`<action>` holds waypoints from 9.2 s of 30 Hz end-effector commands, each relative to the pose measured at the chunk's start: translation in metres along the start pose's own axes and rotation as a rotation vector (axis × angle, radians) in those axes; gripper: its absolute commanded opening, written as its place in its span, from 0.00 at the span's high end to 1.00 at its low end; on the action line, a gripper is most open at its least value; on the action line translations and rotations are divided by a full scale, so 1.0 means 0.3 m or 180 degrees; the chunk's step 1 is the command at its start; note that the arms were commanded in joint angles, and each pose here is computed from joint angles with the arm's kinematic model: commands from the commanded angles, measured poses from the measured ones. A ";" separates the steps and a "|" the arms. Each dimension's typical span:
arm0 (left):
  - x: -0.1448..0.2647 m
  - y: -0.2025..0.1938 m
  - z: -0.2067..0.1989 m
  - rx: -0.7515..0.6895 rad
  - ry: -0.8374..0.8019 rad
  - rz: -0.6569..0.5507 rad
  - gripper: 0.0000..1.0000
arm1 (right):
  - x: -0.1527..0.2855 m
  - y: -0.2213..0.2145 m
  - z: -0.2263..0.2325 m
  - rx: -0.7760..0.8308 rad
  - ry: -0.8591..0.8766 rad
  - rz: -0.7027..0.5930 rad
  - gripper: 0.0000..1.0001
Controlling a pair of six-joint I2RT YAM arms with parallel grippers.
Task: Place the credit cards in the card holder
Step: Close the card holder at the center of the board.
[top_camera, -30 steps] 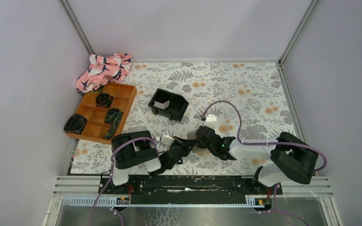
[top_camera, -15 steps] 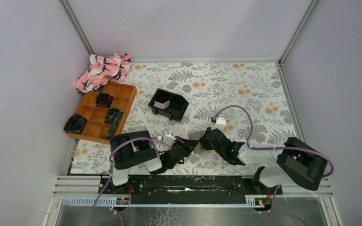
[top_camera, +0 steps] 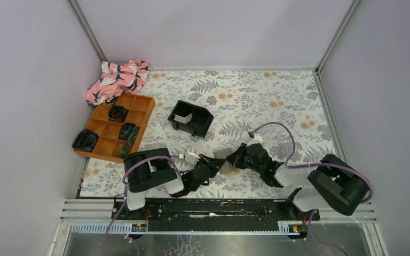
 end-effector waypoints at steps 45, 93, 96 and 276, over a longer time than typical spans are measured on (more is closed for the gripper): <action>-0.222 -0.180 -0.090 -0.2444 0.0190 0.1066 1.00 | 0.021 -0.084 -0.325 -0.0831 -0.1008 0.0319 1.00; -0.172 -0.067 -0.095 -0.2495 0.0535 0.0564 0.99 | 0.021 -0.050 -0.288 -0.0737 -0.0865 0.0287 1.00; -0.133 -0.020 -0.106 -0.2357 0.0543 0.0248 0.97 | 0.023 -0.024 -0.272 -0.0631 -0.0876 0.0234 1.00; -0.150 -0.023 -0.025 -0.2492 0.0313 0.0169 0.95 | 0.054 0.158 0.042 0.1765 -0.2279 -0.0140 1.00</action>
Point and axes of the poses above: each gripper's point midway between its finger pads, its own x axis back along the fingers, its own z axis along the line the jaws close on, y = z × x, the point moved 10 cm from there along x, back along the fingers, and after that the axes turned 1 degree about -x, right-handed, at the moved point
